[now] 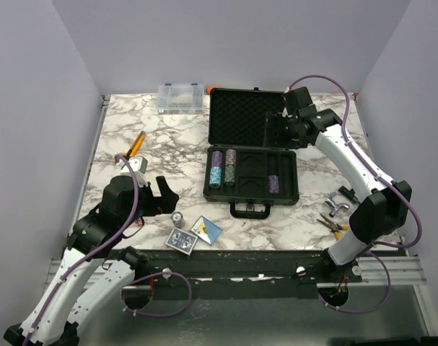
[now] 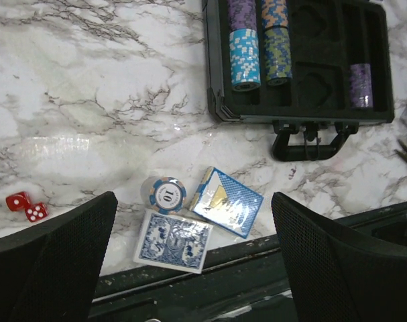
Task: Pack up texas hold em set
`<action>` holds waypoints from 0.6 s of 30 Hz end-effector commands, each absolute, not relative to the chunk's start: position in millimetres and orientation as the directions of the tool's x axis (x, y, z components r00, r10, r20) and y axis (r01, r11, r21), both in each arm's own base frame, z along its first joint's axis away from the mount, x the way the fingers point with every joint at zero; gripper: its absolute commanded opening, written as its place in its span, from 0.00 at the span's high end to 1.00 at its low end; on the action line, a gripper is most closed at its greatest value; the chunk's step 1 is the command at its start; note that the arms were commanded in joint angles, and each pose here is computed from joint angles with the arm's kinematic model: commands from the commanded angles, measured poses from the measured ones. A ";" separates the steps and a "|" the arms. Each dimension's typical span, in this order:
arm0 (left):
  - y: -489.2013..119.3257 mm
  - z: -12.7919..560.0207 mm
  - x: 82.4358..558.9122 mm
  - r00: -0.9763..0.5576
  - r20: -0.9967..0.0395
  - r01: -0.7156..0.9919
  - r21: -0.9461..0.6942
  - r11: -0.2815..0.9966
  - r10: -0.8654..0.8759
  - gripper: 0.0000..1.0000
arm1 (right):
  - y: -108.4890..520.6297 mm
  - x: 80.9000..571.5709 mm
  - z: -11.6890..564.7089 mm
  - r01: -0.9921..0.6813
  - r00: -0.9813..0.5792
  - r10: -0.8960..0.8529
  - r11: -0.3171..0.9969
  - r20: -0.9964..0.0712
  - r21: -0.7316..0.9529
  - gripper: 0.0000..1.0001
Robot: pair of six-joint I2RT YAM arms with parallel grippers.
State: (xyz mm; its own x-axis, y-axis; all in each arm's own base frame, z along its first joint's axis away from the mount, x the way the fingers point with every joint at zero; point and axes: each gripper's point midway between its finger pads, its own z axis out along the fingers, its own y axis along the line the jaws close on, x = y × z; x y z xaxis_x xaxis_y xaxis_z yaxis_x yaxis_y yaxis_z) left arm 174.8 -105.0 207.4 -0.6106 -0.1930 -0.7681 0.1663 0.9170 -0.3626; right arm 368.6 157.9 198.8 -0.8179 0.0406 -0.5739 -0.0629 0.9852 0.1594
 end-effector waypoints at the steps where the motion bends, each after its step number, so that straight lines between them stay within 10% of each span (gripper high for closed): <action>1: -93.4 219.7 156.7 -0.667 -0.664 -0.018 -0.439 0.899 -0.337 0.04 | 172.8 356.0 200.1 -0.056 -0.839 0.099 0.962 -0.535 0.266 0.05; 18: -109.8 173.2 118.5 -0.851 -0.445 -0.054 -0.453 0.890 -0.278 0.04 | 165.6 340.2 233.4 -0.026 -0.791 0.174 0.949 -0.587 0.315 0.00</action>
